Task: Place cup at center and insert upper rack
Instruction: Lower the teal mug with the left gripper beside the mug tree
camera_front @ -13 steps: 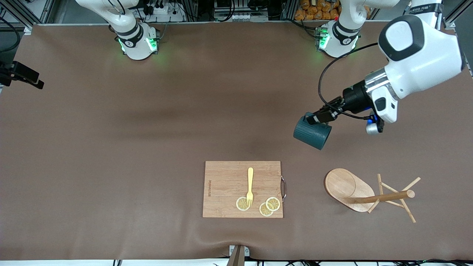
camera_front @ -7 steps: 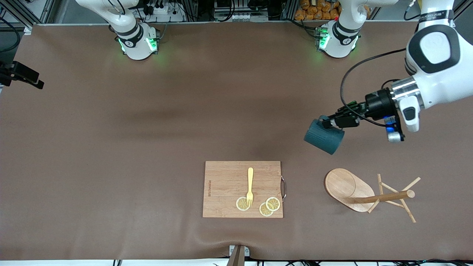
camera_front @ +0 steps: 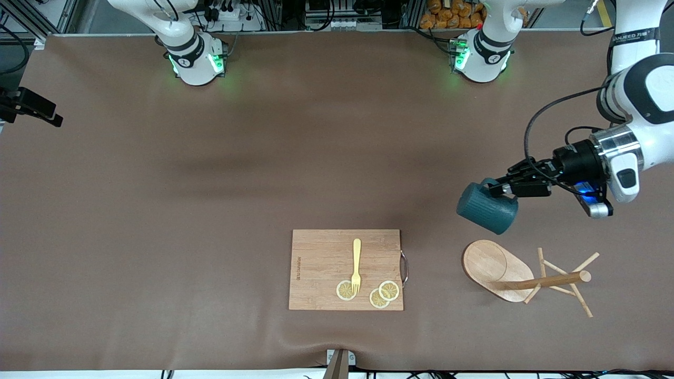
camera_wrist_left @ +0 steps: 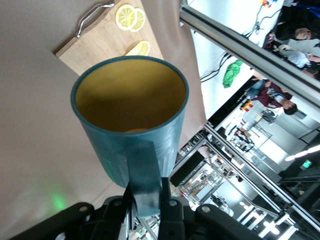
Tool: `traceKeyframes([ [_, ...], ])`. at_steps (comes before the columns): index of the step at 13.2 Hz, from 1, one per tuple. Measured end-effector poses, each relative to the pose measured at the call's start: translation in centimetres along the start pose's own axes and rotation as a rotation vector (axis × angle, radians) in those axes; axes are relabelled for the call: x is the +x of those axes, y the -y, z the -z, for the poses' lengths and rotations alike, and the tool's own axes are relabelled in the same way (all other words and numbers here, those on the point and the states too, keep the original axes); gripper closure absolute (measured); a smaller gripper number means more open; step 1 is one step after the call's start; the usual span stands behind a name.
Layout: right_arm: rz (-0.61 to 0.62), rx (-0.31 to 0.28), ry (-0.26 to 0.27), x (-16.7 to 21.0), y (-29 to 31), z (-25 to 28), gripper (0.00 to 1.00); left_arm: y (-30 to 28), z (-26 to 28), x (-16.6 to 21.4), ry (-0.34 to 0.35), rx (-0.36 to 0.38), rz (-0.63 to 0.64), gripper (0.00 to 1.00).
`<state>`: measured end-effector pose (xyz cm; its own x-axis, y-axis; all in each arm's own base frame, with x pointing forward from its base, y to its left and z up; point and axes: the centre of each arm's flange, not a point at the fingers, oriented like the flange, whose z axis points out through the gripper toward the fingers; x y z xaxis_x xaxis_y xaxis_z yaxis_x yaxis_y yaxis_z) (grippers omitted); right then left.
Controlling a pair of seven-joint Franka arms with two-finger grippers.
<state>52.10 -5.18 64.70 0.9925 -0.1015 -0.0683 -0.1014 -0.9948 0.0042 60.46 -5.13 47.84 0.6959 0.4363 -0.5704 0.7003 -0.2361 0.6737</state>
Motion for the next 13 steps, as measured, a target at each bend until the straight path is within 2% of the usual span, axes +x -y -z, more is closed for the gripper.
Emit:
traceKeyframes([
  [4, 0.001, 0.0, 0.0, 0.0, 0.0, 0.0, 0.0, 2.2, 1.9, 3.6, 0.047, -0.066, -0.033, 0.8],
  [8, 0.001, 0.0, 0.001, 0.0, 0.1, 0.0, 0.0, 4.6, 4.9, 7.2, 0.076, -0.182, -0.057, 0.8],
  [13, 0.002, 0.0, 0.001, 0.0, 0.1, 0.0, 0.0, 6.2, 3.8, 10.2, 0.089, -0.304, -0.09, 0.8],
])
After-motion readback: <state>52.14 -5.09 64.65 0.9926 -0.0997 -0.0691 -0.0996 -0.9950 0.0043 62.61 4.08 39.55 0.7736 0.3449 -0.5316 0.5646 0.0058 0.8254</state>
